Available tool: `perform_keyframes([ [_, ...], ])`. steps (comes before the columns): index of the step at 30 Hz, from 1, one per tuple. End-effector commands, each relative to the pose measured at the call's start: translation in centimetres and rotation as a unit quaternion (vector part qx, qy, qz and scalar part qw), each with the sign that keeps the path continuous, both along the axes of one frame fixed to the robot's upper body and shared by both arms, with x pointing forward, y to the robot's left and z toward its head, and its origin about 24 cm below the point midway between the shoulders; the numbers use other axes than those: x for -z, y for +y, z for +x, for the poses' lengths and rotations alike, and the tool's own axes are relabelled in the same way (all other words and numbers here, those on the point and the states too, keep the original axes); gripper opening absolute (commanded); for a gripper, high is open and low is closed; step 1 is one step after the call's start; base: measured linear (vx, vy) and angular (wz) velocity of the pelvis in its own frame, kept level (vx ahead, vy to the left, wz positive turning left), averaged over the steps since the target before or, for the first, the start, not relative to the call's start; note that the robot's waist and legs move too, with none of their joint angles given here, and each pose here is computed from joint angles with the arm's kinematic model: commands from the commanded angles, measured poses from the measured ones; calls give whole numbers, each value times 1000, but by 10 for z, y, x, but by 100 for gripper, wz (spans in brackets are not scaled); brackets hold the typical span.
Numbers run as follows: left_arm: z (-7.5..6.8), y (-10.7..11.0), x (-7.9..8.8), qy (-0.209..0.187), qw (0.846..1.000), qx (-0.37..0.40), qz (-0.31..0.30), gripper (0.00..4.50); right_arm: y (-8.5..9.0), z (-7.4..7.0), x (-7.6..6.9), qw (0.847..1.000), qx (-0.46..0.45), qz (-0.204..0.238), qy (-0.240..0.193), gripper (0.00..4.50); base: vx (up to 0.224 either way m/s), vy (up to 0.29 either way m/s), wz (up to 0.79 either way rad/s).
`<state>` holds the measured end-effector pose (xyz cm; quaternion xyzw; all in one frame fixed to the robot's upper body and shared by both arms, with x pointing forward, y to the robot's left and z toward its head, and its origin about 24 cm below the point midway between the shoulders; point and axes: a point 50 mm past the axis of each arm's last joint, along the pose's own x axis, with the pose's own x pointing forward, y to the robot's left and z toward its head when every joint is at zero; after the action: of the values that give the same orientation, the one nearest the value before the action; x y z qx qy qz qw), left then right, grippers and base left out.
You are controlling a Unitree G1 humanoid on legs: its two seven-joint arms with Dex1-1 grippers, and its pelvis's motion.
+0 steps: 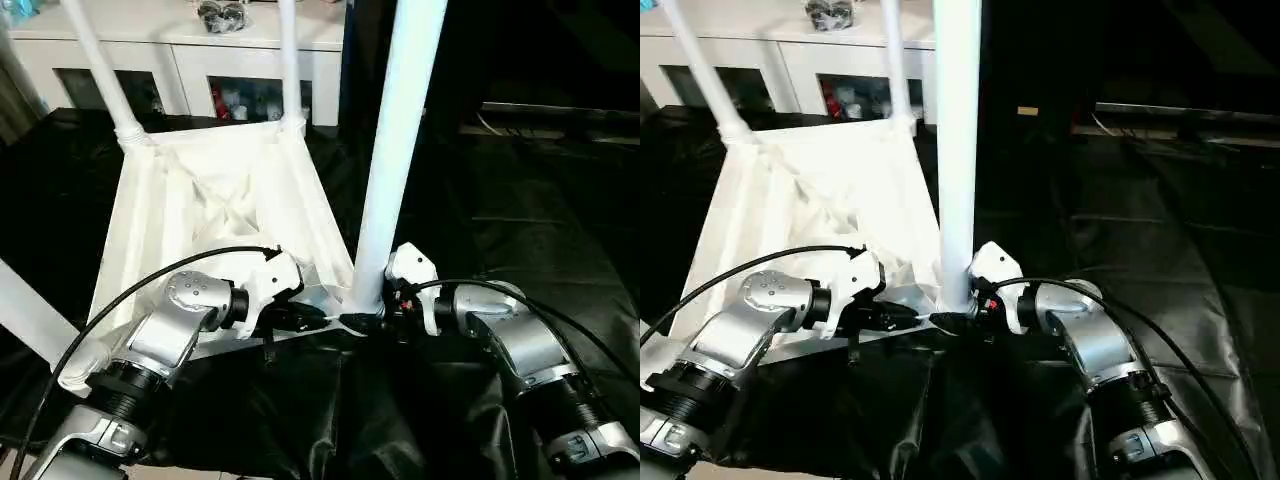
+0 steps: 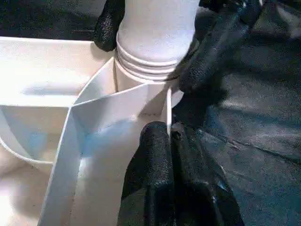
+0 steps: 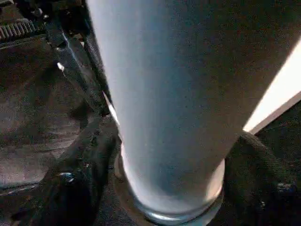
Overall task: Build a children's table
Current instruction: Rotate leg to tighten
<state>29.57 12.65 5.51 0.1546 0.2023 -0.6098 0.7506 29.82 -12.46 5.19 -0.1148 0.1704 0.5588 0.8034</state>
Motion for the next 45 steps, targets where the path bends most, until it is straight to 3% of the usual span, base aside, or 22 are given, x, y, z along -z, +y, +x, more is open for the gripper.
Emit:
perform_keyframes([
  [1, -1, -10, -10, -22, 999, 28, -15, 0, 8, -3, 3, 1000, -30, -6, 5, 305, 0, 0, 0],
  [5, 0, -10, -9, -22, 999, 27, -14, 0, 9, -3, 4, 999, -30, -9, 5, 278, 0, 0, 0],
  [12, 1, -9, -9, -22, 999, 25, -12, 0, 10, -3, 9, 999, -26, -22, -2, 271, 0, 0, 0],
  [17, 9, -14, -9, -36, 999, -20, -17, 0, 14, 4, 12, 999, 50, 0, -18, 270, 0, 0, 0],
  [18, 17, -21, -8, -50, 997, -56, -13, 0, 18, 11, 14, 992, 123, 14, -26, 270, 0, 0, 0],
  [24, 33, -46, -13, -70, 988, -137, -22, 0, 34, 26, 23, 956, 291, 31, -16, 269, 0, 0, 0],
  [27, 41, -61, -18, -75, 979, -185, -37, 0, 59, 27, 20, 945, 319, 76, 3, 269, 0, 0, 0],
  [30, 43, -66, -20, -78, 978, -189, -46, 0, 69, 26, 17, 947, 310, 89, -3, 269, 0, 0, 0],
  [31, 42, -70, -21, -80, 978, -185, -53, 0, 75, 25, 15, 949, 300, 99, -4, 304, 0, 0, 0],
  [33, 41, -70, -22, -79, 980, -172, -57, 0, 76, 24, 13, 952, 288, 107, 1, 304, 0, 0, 0],
  [34, 39, -70, -22, -79, 981, -165, -58, 0, 76, 24, 13, 953, 283, 108, 2, 341, 0, 0, 0],
  [38, 31, -62, -17, -70, 988, -127, -59, 0, 62, 24, 9, 963, 245, 108, -2, 349, 0, 0, 0],
  [40, 27, -58, -15, -66, 990, -115, -57, 0, 56, 23, 8, 969, 225, 102, -5, 386, 0, 0, 0],
  [45, 13, -40, -9, -49, 996, -62, -49, 0, 32, 14, 5, 990, 131, 58, -14, 428, 0, 0, 0],
])
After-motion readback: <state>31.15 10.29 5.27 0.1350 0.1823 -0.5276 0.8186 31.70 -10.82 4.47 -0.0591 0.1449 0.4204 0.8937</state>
